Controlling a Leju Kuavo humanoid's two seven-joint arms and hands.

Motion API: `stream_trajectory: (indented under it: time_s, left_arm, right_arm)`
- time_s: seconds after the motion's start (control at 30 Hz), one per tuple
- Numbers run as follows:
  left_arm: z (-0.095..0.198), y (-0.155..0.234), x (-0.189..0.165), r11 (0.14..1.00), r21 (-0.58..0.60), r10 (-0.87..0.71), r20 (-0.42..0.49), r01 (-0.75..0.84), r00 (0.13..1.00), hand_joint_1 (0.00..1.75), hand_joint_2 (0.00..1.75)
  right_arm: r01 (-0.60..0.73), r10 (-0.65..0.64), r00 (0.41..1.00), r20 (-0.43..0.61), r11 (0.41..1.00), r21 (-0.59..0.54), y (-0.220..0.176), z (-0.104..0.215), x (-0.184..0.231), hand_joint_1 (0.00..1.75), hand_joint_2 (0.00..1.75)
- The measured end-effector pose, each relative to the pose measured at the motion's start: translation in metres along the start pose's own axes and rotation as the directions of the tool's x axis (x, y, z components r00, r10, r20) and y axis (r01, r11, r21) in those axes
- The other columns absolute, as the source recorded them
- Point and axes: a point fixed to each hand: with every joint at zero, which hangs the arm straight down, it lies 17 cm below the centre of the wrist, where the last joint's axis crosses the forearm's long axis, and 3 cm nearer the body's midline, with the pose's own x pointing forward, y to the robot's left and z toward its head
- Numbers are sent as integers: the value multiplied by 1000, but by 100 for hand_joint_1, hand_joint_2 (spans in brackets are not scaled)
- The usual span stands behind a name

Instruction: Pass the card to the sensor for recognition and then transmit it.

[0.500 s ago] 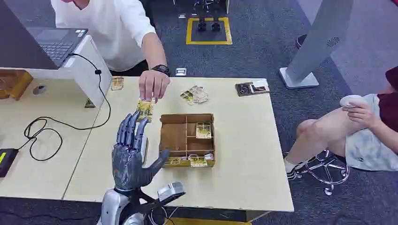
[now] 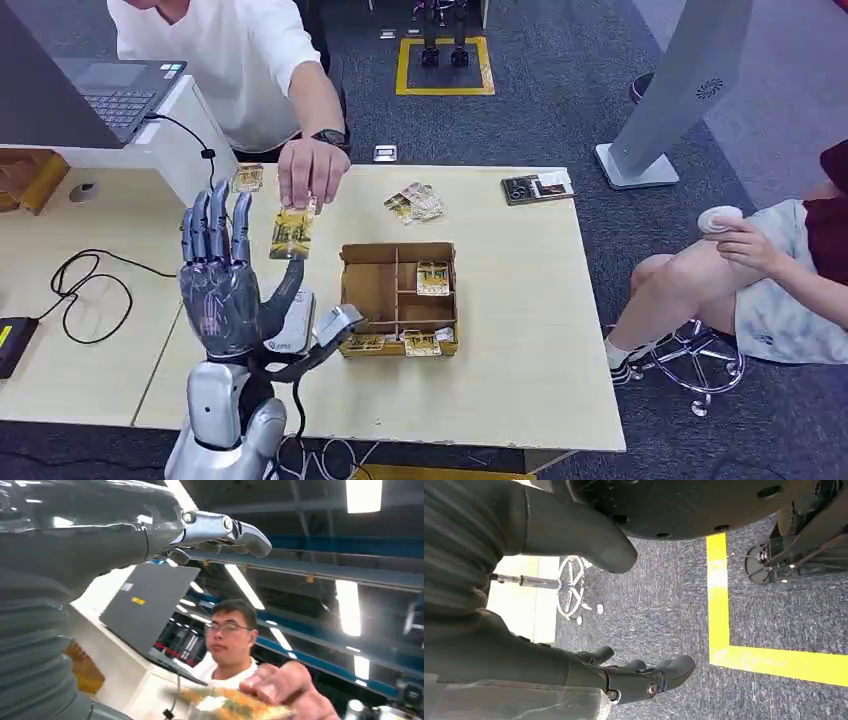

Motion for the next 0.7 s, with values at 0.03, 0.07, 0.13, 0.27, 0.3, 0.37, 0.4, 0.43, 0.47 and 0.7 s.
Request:
stream_trajectory:
  time_s: [0.03,0.07,0.13,0.27,0.3,0.37,0.4,0.43,0.47,0.7]
  left_arm:
    - [-1,0,-1,1000,0,-4,2,4,1000,0,175]
    - [-1,-1,-2,1000,-1,-7,6,7,1000,0,175]
    - [0,-2,-3,1000,-4,-13,8,13,1000,0,175]
    - [0,-6,-12,1000,-13,-22,-28,22,999,175,175]
    - [1,-7,-14,1000,-17,-22,-36,22,999,175,175]
    - [3,-10,-12,1000,-25,-18,-45,17,999,175,175]
    - [4,-11,-11,999,-28,-17,-44,16,999,175,175]
    - [5,-11,-9,999,-30,-14,-41,13,999,175,175]
    - [5,-12,-8,999,-31,-13,-39,11,999,175,175]
    - [8,-16,-2,999,-44,-6,-21,5,1000,175,175]
  right_arm:
    - [-1,1,1000,0,1000,0,0,0,0,0,175]
    - [-2,2,1000,1,1000,0,0,0,0,0,175]
    - [-3,3,1000,1,1000,0,-1,0,0,0,175]
    - [-8,8,1000,3,1000,0,-1,-1,1,0,175]
    - [-8,8,1000,3,1000,1,-1,0,1,0,175]
    - [-7,7,1000,3,1000,1,-1,0,1,0,175]
    - [-7,7,1000,3,1000,1,-1,-1,1,0,175]
    - [-7,7,1000,3,1000,1,-1,-1,1,0,175]
    - [-7,7,1000,3,1000,1,-1,-1,1,0,175]
    - [-8,8,1000,3,1000,1,-1,-1,1,0,175]
